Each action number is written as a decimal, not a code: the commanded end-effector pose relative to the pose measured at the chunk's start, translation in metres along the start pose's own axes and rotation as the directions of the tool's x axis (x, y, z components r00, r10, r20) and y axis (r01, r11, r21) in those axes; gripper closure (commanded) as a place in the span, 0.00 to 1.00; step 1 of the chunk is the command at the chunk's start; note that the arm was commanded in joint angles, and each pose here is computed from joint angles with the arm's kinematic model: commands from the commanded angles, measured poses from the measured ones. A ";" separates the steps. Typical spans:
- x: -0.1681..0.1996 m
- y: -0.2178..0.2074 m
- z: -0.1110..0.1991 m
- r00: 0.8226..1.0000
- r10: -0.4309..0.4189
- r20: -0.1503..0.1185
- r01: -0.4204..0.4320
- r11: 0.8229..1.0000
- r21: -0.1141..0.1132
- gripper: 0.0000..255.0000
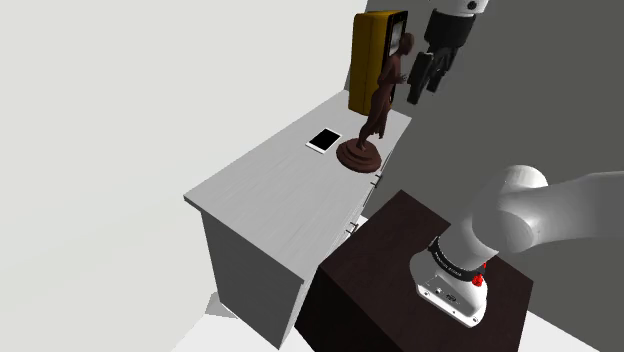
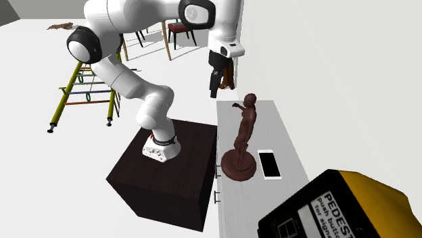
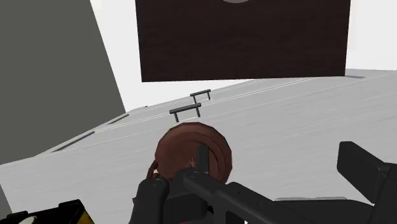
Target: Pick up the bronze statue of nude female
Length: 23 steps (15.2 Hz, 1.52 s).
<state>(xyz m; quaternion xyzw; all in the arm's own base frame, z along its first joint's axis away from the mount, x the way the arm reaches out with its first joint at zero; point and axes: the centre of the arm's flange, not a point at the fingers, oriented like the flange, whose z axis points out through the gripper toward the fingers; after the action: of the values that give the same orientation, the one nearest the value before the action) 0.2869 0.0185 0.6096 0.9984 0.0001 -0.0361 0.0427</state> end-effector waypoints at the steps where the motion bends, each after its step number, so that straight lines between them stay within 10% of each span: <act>1: 0.000 0.000 0.000 1.000 0.000 0.000 0.000 1.000 0.000 0.00; 3: 0.018 0.007 -0.002 0.985 0.164 -0.048 -0.162 0.986 0.032 0.00; 6: 0.042 0.024 -0.007 0.910 0.401 -0.107 -0.393 0.915 0.094 0.00; 9: 0.060 0.045 -0.012 0.774 0.615 -0.149 -0.593 0.787 0.168 0.00; 12: 0.073 0.071 -0.018 0.588 0.791 -0.170 -0.750 0.612 0.249 0.00; 22: 0.076 0.068 0.022 0.582 0.795 -0.171 -0.755 0.606 0.252 0.00; 23: 0.076 0.069 0.022 0.582 0.795 -0.171 -0.755 0.606 0.252 1.00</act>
<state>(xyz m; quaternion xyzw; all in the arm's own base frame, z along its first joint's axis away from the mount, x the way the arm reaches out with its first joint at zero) 0.3611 -0.0522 0.5893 0.8928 -0.4336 0.1202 -0.0223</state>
